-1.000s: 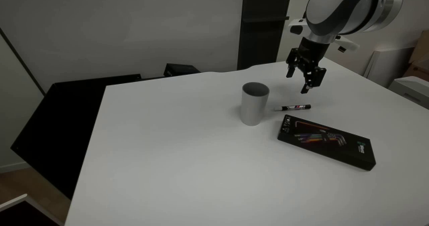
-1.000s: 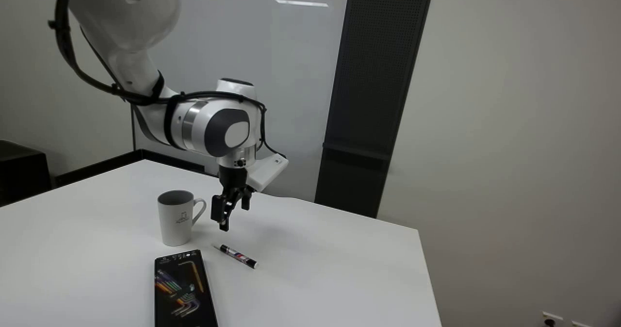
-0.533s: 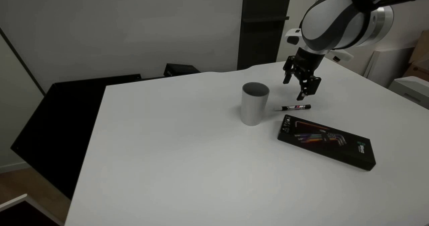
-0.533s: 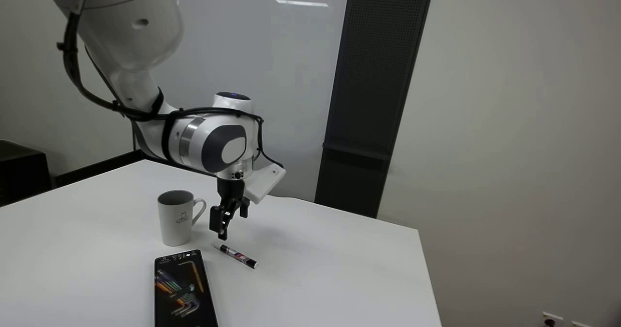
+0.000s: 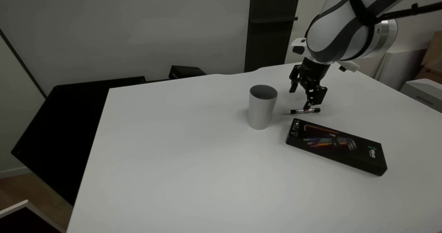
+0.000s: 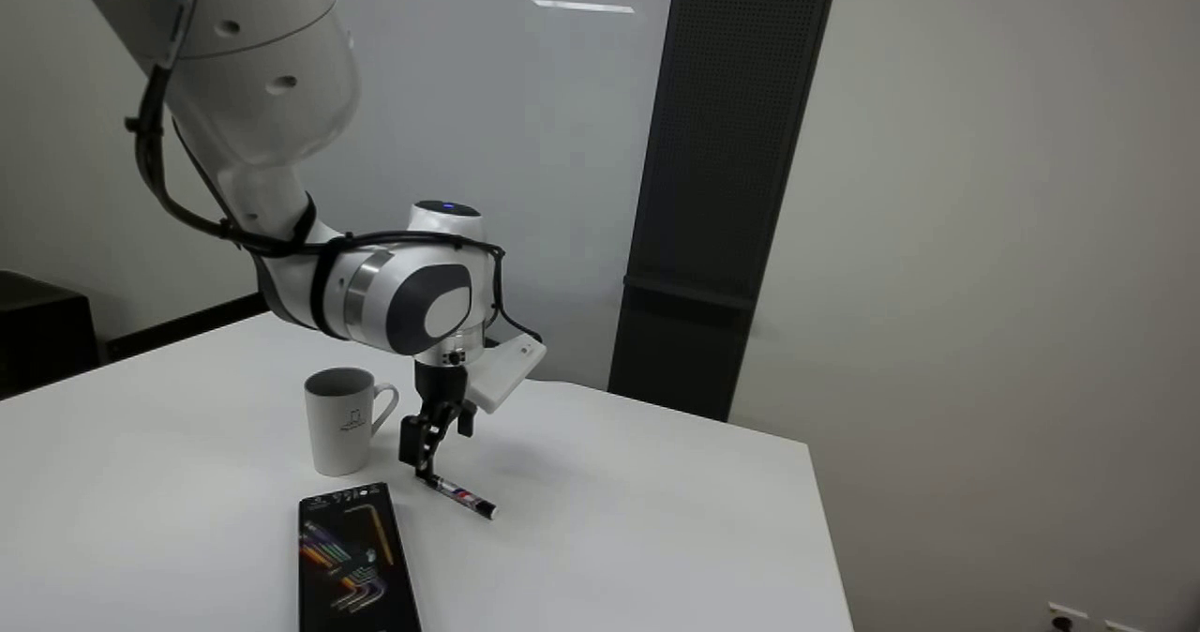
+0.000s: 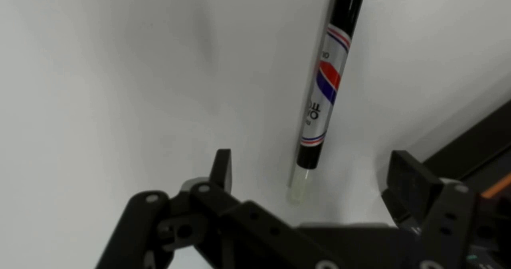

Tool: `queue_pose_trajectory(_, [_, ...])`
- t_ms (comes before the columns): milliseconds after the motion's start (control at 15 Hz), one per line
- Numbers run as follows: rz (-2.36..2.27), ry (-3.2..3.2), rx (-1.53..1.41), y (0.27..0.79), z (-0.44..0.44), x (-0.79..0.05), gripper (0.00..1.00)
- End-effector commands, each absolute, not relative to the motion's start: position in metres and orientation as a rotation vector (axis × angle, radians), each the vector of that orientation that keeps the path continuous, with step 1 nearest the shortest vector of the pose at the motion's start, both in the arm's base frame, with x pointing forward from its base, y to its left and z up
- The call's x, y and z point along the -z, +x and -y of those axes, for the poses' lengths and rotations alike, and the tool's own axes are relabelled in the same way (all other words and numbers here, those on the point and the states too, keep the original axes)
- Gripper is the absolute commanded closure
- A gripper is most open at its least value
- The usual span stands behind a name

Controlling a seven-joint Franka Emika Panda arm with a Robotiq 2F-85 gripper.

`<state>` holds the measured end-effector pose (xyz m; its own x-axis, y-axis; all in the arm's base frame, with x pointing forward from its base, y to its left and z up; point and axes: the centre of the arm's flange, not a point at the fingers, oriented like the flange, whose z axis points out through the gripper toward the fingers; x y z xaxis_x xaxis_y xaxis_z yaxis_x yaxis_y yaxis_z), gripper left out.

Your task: Put the marker in the white mug

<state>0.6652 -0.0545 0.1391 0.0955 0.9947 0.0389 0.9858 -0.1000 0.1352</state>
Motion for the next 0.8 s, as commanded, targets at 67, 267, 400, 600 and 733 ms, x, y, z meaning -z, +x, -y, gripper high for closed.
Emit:
queue_pose_trajectory(67, [-1.999, 2.299, -0.169, 0.679, 0.051, -0.121, 0.0])
queue_pose_trajectory(267, [-1.993, 2.305, -0.159, 0.681, 0.046, -0.112, 0.0])
queue_pose_trajectory(400, [-1.997, 2.301, -0.152, 0.683, 0.041, -0.108, 0.0])
queue_pose_trajectory(600, [-2.001, 2.295, -0.141, 0.684, 0.034, -0.103, 0.0])
queue_pose_trajectory(733, [-1.999, 2.3, -0.139, 0.685, 0.031, -0.099, 0.0])
